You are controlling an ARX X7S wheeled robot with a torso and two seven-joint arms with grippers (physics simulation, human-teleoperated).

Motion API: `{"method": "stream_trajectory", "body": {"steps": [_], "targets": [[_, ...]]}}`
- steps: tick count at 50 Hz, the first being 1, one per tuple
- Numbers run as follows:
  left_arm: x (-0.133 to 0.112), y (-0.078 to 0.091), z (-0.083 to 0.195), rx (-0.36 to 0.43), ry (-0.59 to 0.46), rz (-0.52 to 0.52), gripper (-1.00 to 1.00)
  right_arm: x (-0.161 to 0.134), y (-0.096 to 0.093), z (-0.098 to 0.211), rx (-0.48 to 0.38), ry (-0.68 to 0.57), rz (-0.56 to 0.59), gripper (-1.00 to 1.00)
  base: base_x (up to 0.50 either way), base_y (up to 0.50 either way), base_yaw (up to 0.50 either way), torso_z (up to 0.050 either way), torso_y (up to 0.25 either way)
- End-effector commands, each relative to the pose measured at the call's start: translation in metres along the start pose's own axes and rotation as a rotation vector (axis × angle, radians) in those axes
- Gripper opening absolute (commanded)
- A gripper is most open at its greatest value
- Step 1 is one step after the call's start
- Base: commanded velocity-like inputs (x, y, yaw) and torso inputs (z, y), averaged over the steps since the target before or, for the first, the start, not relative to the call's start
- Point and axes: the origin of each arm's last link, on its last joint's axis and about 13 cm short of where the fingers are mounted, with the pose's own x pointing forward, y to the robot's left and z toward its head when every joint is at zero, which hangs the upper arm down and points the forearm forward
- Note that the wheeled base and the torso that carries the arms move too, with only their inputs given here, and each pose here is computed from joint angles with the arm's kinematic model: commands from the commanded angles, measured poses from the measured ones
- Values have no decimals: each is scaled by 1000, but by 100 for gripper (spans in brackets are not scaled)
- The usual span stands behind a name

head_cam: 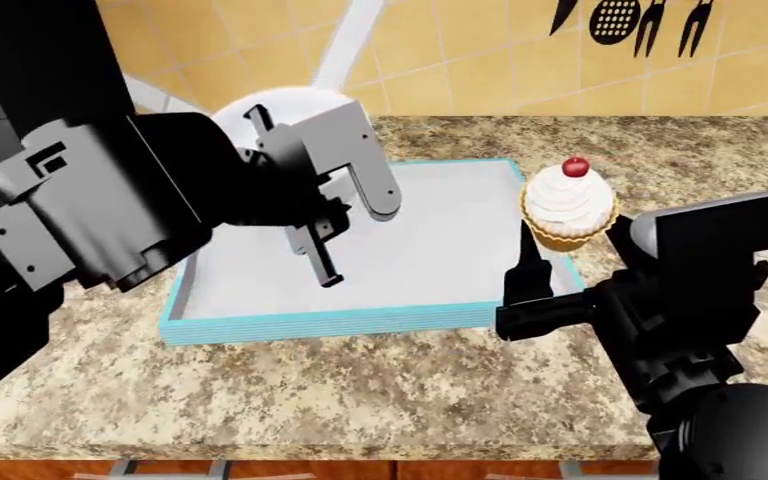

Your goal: Pick up the bowl with donut and place it on the tray. Pick up the cupcake and place it on the tray.

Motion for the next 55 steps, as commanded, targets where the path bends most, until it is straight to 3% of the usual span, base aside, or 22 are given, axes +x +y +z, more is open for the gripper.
{"method": "stream_trajectory", "body": {"steps": [1,17,55], "targets": [[6,7,-2,0,30,27,-100,2,-1,-2,-12,-4,-5,-100,0,0,0,0,0],[3,-3,-5,33,69,-17,-100,4,-1,-5,-5,-4,-4,-100,0,0,0,1,1],[15,-12,-19,31,130,-59,-100,6,-1,-7,-4,6,-2,-100,0,0,0,0,1]]}}
